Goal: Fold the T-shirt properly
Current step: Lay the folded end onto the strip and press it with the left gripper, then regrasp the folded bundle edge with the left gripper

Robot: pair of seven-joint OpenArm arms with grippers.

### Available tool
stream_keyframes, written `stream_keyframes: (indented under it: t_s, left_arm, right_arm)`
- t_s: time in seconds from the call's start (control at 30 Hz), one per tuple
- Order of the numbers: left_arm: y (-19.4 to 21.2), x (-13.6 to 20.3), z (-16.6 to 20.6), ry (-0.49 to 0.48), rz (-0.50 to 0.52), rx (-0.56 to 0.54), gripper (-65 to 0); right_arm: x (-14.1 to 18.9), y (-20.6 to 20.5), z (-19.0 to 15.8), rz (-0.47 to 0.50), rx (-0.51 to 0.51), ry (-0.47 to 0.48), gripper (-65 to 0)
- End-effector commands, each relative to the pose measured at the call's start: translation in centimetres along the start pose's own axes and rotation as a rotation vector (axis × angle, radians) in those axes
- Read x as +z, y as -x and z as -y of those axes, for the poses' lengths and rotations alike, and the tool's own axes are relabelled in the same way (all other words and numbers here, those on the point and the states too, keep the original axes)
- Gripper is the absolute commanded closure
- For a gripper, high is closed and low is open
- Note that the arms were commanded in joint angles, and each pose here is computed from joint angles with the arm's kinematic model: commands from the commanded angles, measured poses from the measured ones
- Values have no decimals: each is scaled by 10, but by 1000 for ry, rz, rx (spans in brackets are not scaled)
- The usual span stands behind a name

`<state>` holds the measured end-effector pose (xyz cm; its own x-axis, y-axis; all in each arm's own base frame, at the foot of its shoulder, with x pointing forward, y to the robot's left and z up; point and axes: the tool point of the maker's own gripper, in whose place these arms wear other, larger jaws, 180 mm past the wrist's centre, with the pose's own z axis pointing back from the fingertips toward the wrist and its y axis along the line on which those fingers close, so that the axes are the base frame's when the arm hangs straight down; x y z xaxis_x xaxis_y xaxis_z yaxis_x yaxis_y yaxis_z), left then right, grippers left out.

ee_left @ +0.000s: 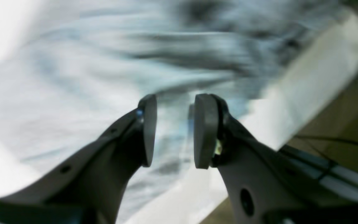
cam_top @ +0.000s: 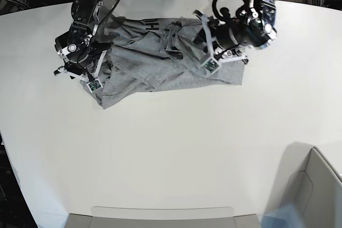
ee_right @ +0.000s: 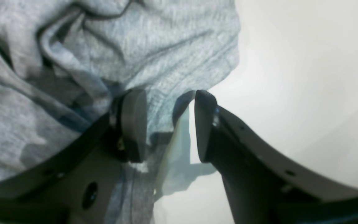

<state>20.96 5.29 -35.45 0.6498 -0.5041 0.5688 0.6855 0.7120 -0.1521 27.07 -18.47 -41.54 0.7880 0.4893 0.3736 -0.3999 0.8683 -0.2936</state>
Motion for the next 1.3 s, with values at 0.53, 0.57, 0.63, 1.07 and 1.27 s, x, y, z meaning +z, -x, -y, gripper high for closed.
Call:
stream_keyframes:
  t_s: [0.53,0.57,0.63,1.07,1.27]
  left_arm:
    - [-42,11,-28,1,183,375,-281]
    - [-44,7,-21,18,172,357,-281]
    - [-53,5,-19,25,179,354,-281]
    - [-56,-5,-38,4,151,517,-283]
    - [-37,-20,-38,-98,31,458,-283]
  right_arm:
    - [-7,-2,-6,-17,9,-31,-257]
    - [-7,-2,-6,-17,9,-31,-257]
    - [-7,-3,-5,-16,9,-30,-257]
    - [-7,-3,-5,-18,10,-29,-257]
    - [-7,-3,-5,-18,10,-29,-257]
